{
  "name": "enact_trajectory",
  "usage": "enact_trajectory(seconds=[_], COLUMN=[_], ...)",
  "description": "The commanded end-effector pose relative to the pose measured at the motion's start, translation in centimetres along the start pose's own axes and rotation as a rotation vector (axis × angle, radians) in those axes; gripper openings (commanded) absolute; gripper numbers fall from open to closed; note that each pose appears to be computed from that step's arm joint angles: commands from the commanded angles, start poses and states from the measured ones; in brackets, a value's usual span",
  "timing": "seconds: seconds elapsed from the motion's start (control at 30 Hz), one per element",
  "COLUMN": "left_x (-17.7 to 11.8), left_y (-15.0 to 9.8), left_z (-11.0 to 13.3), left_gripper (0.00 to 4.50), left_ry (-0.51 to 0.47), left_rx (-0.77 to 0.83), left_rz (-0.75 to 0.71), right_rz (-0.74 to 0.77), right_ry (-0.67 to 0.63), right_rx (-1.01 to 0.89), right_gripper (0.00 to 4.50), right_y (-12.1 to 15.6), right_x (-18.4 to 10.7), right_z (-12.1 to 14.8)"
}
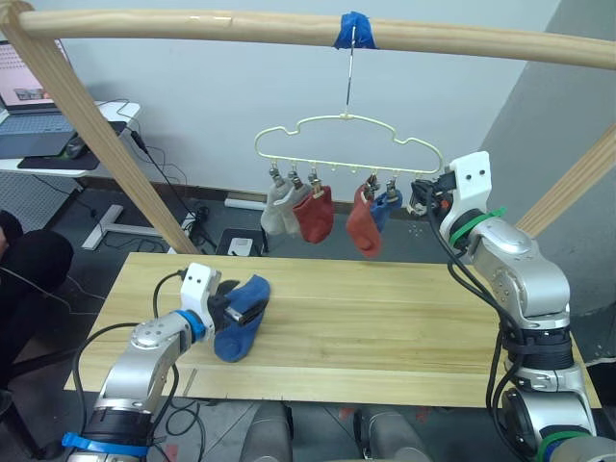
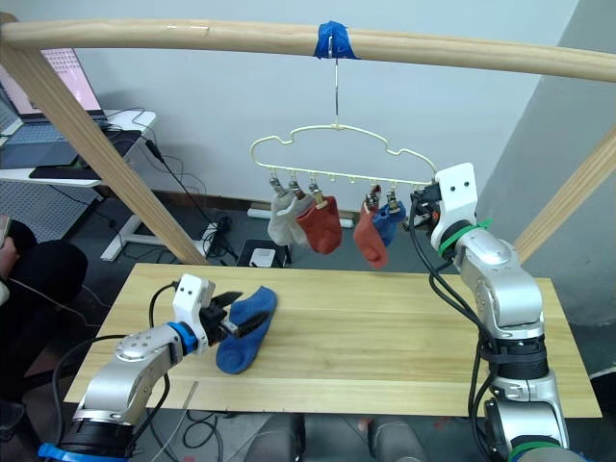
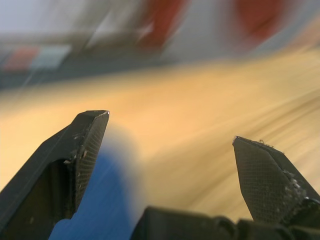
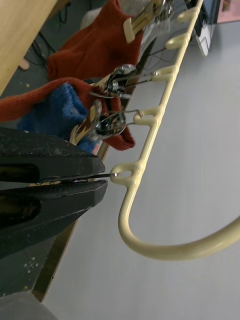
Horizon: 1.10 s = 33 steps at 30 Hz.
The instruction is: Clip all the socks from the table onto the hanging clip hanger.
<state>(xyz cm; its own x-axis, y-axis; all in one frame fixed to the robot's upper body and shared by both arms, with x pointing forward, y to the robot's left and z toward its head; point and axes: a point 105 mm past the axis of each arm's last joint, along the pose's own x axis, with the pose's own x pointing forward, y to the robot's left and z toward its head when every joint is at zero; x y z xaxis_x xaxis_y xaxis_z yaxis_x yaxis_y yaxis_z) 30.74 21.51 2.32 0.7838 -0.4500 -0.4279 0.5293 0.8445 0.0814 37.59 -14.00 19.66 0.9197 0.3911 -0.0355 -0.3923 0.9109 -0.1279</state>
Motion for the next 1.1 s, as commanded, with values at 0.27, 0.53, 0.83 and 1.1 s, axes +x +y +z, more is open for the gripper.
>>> enact_trajectory(seconds=[0.27, 0.53, 0.83, 1.1], left_x=[3.2, 3.4, 3.4, 3.7], left_y=[-0.3, 0.4, -0.4, -3.8], left_z=[-3.8, -5.3, -4.1, 0.7], left_gripper=[4.50, 3.66, 1.56, 0.01], left_ry=[0.129, 0.184, 0.136, -0.100], left_rx=[0.032, 0.084, 0.151, 0.190], left_rz=[-0.050, -0.049, -0.103, -0.247], right_rz=[0.033, 0.031, 0.019, 0.103], right_ry=[-0.044, -0.036, -0.025, 0.002], right_rx=[0.037, 0.048, 0.039, 0.027], right_gripper=[0.03, 0.00, 0.00, 0.00], right_y=[1.6, 2.0, 1.1, 1.4], right_x=[-0.3, -0.6, -0.6, -0.7], right_z=[1.6, 1.4, 1.0, 0.8])
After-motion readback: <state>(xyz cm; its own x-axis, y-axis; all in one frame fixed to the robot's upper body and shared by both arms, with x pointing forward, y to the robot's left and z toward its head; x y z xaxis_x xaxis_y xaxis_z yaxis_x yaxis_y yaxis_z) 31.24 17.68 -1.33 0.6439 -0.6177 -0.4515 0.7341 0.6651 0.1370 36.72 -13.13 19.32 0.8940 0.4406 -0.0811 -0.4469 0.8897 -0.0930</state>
